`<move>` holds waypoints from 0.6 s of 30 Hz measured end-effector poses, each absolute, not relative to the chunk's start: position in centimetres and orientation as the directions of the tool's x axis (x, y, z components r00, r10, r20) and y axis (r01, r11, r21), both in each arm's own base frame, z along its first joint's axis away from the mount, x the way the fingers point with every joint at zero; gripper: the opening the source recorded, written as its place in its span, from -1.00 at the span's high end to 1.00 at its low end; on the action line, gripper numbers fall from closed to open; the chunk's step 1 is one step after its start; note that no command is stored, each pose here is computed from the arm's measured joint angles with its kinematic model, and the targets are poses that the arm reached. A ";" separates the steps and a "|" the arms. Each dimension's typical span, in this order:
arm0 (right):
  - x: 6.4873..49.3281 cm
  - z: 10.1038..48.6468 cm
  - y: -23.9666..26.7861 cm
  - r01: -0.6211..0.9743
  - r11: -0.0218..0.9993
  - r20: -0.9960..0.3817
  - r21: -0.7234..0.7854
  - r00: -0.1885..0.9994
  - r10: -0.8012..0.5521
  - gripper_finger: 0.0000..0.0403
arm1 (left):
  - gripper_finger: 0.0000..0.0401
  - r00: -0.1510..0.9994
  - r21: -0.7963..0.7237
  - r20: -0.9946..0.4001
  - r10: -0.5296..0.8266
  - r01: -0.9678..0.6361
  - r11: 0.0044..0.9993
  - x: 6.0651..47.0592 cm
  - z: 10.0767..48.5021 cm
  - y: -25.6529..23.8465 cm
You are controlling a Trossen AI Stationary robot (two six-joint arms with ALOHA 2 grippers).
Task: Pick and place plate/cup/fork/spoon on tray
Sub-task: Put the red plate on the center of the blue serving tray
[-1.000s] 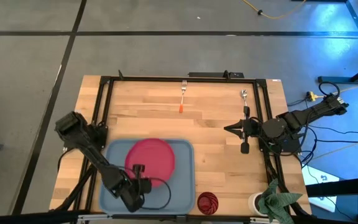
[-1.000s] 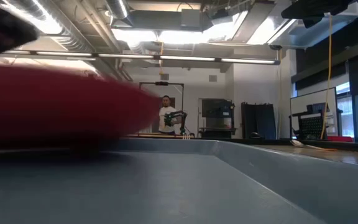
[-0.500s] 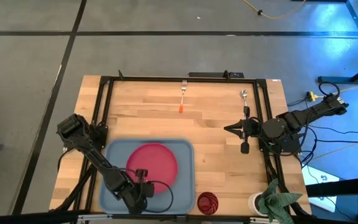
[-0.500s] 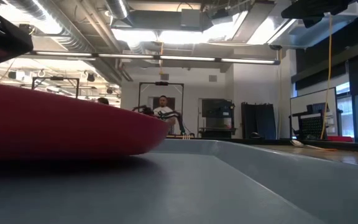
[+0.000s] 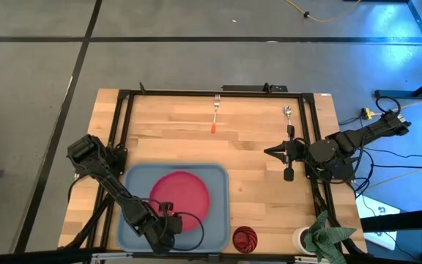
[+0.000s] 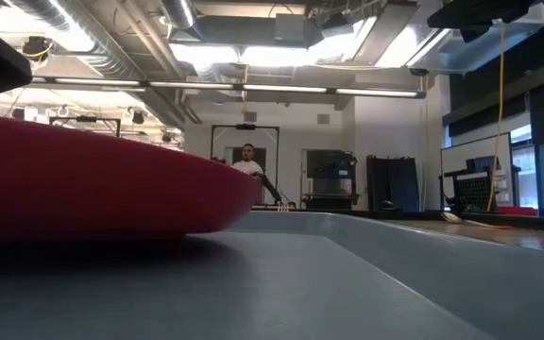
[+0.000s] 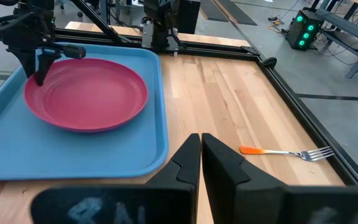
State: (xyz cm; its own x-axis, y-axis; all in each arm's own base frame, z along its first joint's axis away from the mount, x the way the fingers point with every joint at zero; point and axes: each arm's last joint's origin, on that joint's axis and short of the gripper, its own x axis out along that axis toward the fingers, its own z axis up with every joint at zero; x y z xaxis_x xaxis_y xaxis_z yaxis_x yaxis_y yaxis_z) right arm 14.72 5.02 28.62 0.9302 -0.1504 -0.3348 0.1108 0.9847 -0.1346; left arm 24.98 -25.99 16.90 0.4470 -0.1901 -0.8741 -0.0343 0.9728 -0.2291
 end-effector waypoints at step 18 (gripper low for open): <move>14.7 28.6 5.0 0.109 0.985 -0.335 -0.136 0.930 -0.149 0.90 | 0.68 0.431 -0.334 -0.852 -0.297 -0.009 0.943 25.3 17.2 -26.5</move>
State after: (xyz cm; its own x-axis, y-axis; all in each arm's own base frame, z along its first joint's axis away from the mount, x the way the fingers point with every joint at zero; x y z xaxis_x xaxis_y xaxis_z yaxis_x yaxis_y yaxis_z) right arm 14.72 5.02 28.61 0.9302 -0.1494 -0.3352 0.1090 0.9847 -0.1362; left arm 25.30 -26.54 17.19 0.4312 -0.2973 -0.8519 -0.0089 0.9427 -0.3336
